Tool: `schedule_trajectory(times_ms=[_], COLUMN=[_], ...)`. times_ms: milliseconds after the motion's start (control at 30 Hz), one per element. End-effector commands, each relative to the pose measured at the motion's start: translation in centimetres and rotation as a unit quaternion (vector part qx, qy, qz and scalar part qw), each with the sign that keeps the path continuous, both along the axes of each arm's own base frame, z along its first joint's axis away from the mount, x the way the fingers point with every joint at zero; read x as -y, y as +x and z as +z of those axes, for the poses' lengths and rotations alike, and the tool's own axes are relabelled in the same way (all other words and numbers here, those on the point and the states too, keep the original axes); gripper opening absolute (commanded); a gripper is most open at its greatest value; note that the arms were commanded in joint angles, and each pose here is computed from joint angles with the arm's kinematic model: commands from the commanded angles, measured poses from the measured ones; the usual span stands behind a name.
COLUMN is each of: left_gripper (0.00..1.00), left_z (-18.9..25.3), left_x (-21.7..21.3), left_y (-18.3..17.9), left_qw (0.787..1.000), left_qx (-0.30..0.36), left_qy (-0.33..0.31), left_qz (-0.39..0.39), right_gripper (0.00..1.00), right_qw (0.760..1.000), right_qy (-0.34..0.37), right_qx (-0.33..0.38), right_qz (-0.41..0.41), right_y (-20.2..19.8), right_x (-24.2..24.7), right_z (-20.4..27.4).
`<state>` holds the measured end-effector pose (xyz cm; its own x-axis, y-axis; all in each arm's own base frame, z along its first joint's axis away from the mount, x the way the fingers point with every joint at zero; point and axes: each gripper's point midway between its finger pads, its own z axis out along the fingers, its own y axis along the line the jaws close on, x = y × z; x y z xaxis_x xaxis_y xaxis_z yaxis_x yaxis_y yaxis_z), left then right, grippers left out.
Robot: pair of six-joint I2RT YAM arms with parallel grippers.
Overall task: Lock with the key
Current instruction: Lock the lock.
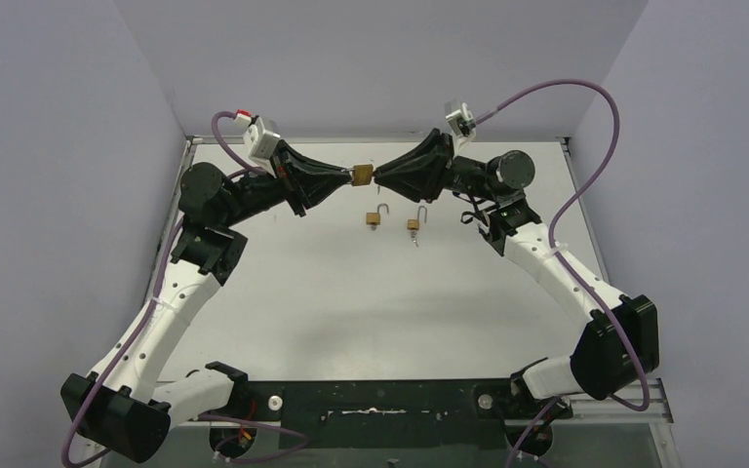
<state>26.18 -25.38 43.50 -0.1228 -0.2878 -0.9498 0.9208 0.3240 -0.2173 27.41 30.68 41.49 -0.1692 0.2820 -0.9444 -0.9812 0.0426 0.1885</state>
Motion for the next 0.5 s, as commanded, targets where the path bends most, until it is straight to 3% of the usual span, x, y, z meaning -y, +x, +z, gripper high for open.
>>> schedule_trajectory(times_ms=[0,100,467], left_gripper=[0.00,0.00,0.00], left_z=[2.6,2.6,2.7], left_x=[-0.7,-0.8,-2.9], left_y=[-0.5,-0.5,0.4], left_qw=[0.998,0.998,0.997], left_qx=[0.050,0.052,0.058], left_qy=[-0.020,-0.019,-0.017], left_qz=[0.013,0.016,0.043], right_gripper=[0.16,0.00,0.00], right_qw=[0.999,0.999,0.999], right_qy=[0.015,0.014,0.017], right_qx=[0.042,0.044,0.041], right_qz=[0.010,0.013,-0.025], right_y=[-0.6,-0.8,0.9], right_x=[-0.2,-0.2,3.0], right_z=[2.3,2.4,2.2])
